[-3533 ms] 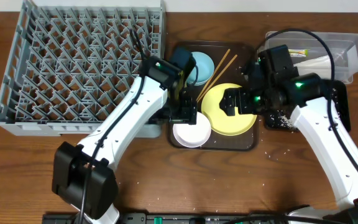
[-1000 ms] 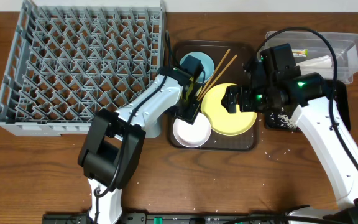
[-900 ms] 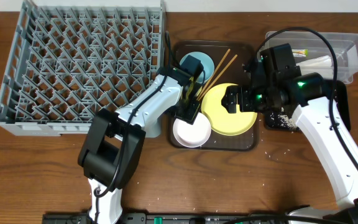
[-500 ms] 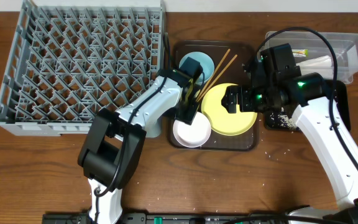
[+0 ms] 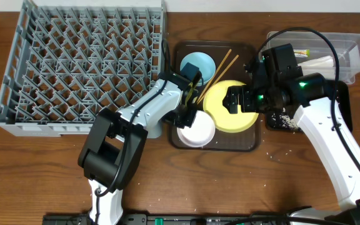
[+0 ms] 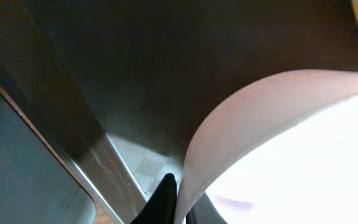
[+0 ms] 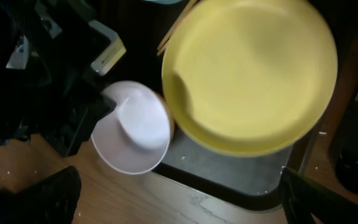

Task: Sort waste into correct bins and load items into the dishwasher
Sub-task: 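Lift white bowl with left gripper and carry toward rack, then lower white bowl upright into rack's right edge with left gripper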

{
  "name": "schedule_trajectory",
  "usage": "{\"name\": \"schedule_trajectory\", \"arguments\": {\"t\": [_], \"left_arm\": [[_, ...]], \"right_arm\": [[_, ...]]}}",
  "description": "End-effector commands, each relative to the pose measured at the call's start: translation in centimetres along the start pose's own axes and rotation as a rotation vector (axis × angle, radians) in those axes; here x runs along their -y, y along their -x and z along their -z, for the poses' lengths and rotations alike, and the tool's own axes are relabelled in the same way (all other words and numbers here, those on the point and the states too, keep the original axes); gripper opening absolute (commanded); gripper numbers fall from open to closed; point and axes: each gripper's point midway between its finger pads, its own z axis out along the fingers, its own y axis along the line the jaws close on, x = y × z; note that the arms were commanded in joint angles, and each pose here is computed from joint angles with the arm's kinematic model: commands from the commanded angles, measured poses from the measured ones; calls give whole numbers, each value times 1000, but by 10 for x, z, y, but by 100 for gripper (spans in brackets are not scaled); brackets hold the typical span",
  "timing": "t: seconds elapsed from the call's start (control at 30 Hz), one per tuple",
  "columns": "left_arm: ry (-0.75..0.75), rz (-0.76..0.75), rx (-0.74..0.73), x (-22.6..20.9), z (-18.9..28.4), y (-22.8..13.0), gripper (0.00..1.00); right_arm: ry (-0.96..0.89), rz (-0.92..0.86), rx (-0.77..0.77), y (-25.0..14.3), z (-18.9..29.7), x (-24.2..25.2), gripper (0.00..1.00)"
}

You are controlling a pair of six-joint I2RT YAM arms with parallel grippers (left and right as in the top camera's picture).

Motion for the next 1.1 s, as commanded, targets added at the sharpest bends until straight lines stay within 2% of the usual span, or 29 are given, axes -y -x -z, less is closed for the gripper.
{"name": "schedule_trajectory", "arguments": {"t": [0.0, 0.2, 0.33, 0.4, 0.6, 0.77, 0.93, 1.07], "left_arm": [[-6, 35, 20, 1, 14, -1, 8], [-23, 44, 100, 7, 55, 5, 7], [-39, 31, 232, 10, 98, 12, 7], [-1, 34, 314, 3, 121, 15, 8], [250, 117, 587, -49, 196, 22, 7], [560, 278, 802, -110, 257, 29, 8], [851, 409, 887, -148, 289, 27, 8], [1046, 446, 859, -164, 291, 28, 8]], "right_arm": [[-8, -15, 4, 1, 0, 3, 99], [-8, -15, 4, 1, 0, 3, 99], [-8, -15, 4, 1, 0, 3, 99], [-8, -15, 4, 1, 0, 3, 99], [-8, -15, 4, 1, 0, 3, 99], [-8, -15, 4, 1, 0, 3, 99], [-8, -15, 4, 1, 0, 3, 99], [-8, -15, 4, 1, 0, 3, 99]]}}
